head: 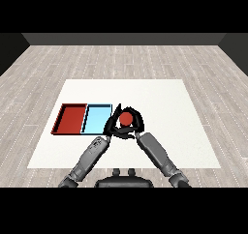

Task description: Pick the red can and put it in the red box

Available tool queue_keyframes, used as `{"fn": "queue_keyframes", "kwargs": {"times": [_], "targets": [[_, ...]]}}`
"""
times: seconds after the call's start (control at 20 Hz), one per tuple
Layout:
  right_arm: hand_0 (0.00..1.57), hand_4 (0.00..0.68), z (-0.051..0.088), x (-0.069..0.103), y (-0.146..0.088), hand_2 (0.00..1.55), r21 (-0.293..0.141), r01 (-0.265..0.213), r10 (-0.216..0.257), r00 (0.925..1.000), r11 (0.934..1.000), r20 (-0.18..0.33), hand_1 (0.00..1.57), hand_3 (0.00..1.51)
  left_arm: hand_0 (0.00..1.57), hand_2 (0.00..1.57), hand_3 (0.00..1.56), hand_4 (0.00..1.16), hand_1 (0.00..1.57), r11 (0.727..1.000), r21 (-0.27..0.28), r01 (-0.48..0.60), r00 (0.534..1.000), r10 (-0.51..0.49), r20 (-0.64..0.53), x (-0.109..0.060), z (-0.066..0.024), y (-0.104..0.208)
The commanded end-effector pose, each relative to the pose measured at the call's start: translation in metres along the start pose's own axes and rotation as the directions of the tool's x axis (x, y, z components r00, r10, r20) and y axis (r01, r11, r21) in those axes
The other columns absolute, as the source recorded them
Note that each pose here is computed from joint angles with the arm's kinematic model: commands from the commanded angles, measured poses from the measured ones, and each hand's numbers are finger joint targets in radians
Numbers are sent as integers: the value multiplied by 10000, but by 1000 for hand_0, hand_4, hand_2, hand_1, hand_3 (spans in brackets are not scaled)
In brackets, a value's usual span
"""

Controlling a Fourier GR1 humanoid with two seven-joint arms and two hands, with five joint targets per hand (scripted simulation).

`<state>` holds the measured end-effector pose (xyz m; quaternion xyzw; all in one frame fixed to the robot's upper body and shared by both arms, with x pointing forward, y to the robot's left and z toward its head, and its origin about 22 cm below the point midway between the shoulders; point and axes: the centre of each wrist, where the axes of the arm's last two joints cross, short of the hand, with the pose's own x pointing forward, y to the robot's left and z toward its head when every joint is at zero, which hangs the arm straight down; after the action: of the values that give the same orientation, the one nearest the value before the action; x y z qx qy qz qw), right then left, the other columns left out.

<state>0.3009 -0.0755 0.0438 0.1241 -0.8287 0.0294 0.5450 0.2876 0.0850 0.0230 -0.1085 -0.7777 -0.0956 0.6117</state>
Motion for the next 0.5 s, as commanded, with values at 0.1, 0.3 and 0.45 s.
{"fn": "queue_keyframes", "kwargs": {"times": [0.1, 0.3, 0.45], "targets": [[1444, 594, 79, 195, 218, 1429, 175, 446, -447, 9990, 9989, 56, 1444, 1383, 0, 0, 0, 0, 0, 9992, -142, 377, 9992, -375, 118, -224, -138, 41], [1460, 578, 57, 102, 205, 1446, 153, 345, -347, 9994, 9993, 98, 1460, 1395, 0, 0, 0, 0, 0, 9997, -248, -15, 10000, 15, 7, 131, -174, -205], [1462, 523, -42, 72, 182, 1453, 264, 433, -436, 9990, 9987, 126, 1462, 1402, 0, 0, 0, 0, 0, 9998, 38, 182, 9998, -183, 108, 171, 93, -201]]}}
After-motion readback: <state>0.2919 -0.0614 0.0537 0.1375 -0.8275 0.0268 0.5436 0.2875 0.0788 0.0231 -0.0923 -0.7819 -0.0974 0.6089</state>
